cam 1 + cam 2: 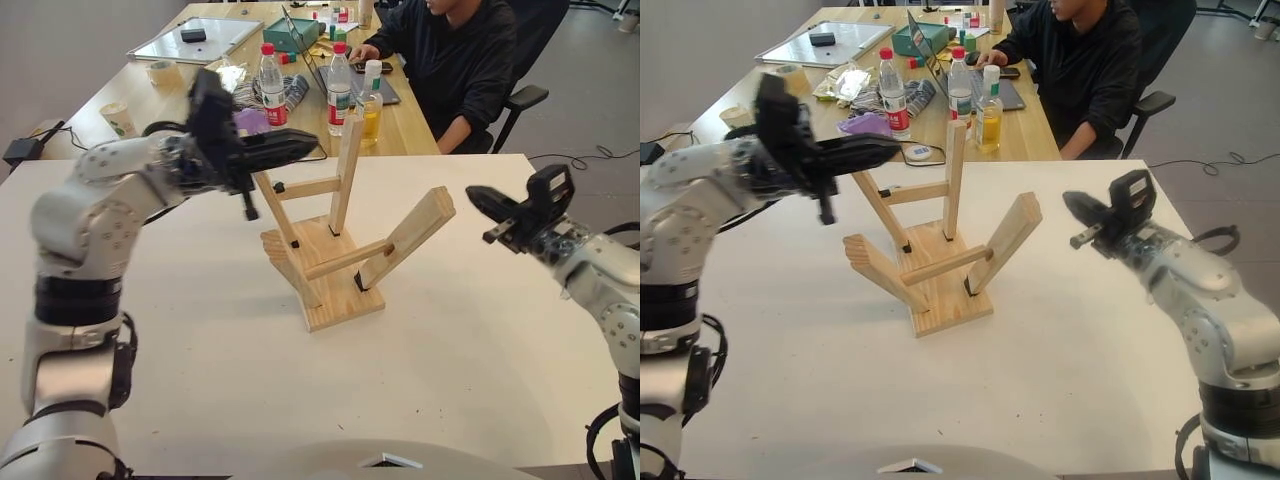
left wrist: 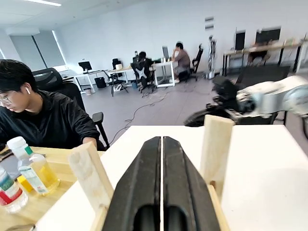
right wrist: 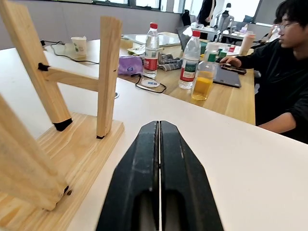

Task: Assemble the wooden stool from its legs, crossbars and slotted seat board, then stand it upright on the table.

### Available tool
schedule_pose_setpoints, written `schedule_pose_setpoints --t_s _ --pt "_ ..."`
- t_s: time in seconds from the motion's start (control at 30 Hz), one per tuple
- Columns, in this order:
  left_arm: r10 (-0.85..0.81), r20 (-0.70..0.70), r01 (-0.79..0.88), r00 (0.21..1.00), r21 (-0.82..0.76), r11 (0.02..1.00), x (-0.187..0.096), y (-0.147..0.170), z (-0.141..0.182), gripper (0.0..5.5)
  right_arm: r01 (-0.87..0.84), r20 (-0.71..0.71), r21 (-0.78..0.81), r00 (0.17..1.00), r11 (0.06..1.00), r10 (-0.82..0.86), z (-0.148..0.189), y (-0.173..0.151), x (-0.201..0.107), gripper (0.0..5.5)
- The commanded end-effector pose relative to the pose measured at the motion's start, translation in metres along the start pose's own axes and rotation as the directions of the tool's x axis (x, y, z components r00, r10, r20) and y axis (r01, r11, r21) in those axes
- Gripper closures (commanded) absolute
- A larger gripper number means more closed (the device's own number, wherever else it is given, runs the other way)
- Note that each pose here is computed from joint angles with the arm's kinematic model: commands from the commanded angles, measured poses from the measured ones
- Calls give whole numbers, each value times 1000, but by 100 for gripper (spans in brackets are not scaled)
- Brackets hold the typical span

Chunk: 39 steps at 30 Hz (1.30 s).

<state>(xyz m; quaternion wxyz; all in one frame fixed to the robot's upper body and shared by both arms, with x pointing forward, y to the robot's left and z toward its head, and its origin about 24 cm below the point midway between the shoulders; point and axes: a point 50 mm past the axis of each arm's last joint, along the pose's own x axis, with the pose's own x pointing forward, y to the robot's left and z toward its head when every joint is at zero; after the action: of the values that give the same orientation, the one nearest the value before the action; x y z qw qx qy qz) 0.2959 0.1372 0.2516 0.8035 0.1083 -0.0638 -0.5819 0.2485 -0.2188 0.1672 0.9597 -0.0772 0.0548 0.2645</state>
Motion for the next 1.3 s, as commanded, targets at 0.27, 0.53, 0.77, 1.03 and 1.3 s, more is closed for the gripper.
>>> schedule_pose_setpoints --t_s 0.27,0.53,0.77,1.03,1.3 --pt "-287 -538 482 793 265 835 43 9 -36 550 -106 -55 40 993 994 108 -14 49 7 444" --pt "-447 -662 709 601 184 681 71 5 -55 550 -100 -58 32 993 995 101 -16 59 13 444" --pt "-504 -667 763 548 152 629 80 -3 -62 550 -100 -55 35 993 994 102 -15 65 14 444" --pt "-551 -649 792 525 135 595 84 -16 -64 550 -99 -47 36 994 994 101 -13 68 15 444" --pt "-573 -599 782 559 151 604 86 -19 -53 550 -55 -74 8 996 998 55 -13 57 11 444"
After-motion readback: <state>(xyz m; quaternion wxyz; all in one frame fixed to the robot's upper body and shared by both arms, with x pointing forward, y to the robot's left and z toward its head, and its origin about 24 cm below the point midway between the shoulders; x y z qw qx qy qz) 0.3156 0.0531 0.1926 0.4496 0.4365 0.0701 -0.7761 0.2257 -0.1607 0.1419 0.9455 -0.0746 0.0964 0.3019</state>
